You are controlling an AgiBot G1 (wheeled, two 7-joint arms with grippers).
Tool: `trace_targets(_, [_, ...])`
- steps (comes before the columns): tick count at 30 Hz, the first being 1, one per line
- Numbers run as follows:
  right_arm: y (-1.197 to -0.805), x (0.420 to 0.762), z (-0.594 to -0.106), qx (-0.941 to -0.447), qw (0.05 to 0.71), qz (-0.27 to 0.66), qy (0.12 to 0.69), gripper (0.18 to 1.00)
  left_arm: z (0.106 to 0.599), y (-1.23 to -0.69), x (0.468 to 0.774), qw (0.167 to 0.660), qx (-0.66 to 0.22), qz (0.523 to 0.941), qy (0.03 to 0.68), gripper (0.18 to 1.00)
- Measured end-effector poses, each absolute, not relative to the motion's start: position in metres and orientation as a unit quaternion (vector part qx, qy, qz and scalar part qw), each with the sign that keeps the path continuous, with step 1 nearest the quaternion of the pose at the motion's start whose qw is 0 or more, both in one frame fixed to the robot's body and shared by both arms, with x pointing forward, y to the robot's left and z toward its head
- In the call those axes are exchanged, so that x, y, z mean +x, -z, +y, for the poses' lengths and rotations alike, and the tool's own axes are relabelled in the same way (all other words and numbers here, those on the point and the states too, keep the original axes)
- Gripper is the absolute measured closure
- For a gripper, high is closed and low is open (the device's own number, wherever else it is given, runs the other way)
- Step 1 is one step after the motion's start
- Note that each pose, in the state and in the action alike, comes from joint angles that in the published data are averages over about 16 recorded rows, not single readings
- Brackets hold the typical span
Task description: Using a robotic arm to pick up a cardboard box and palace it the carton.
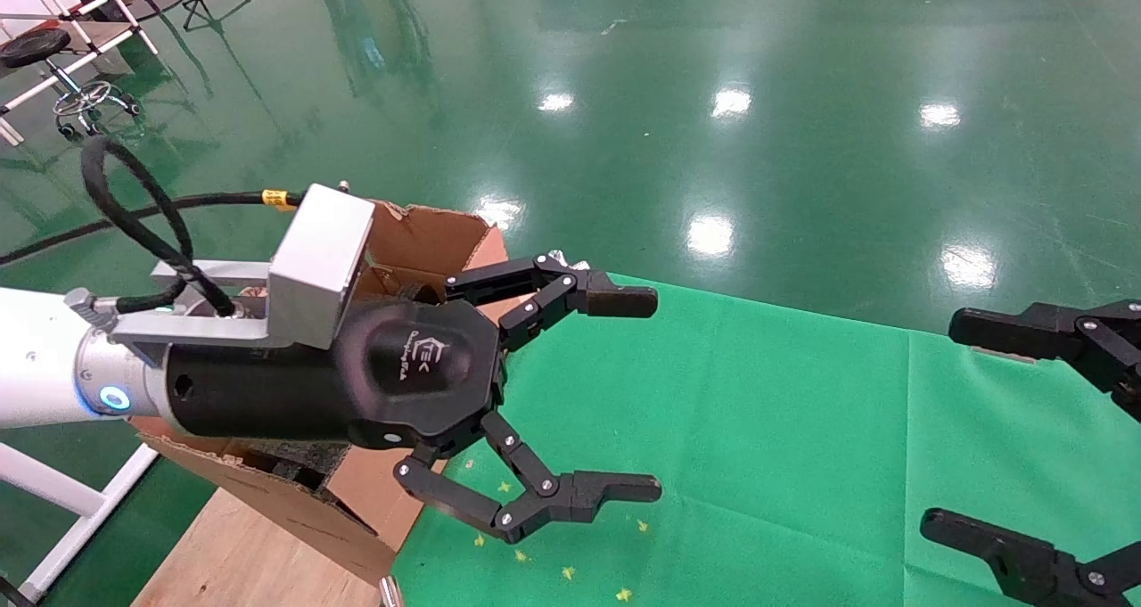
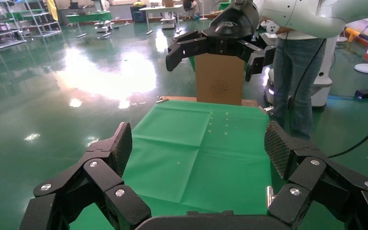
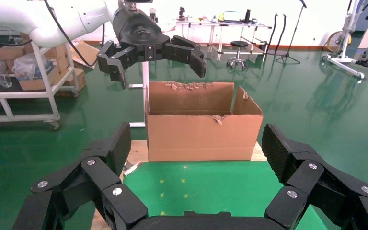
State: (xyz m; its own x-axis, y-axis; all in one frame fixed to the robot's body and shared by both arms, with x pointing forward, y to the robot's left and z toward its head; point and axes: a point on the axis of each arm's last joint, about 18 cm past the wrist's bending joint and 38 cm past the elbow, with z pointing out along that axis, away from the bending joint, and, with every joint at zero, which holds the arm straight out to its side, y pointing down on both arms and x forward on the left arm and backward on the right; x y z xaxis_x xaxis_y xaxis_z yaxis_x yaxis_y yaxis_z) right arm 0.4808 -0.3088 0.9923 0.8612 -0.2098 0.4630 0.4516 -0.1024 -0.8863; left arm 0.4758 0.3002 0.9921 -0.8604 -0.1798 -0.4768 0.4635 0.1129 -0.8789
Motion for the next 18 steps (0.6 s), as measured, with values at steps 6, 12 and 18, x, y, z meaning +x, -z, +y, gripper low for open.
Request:
trace_targets(6, [-0.9923, 0.4808, -0.3088, -0.699, 0.664, -0.086, 0.249, 0.178, 0.3002, -0.9922, 0.4758, 0.244, 0.101, 0.705, 0.658, 0.184])
trace_targets(12, [-0.9923, 0.4808, -0.3088, -0.699, 0.664, -0.086, 0.249, 0.178, 0.3002, -0.9922, 0.4758, 0.244, 0.101, 0.705, 0.658, 0.184])
trace_targets(18, [-0.9923, 0.4808, -0.3088, -0.699, 0.664, -0.086, 0.249, 0.178, 0.3002, -0.9922, 0.4758, 0.244, 0.101, 0.705, 0.658, 0.184])
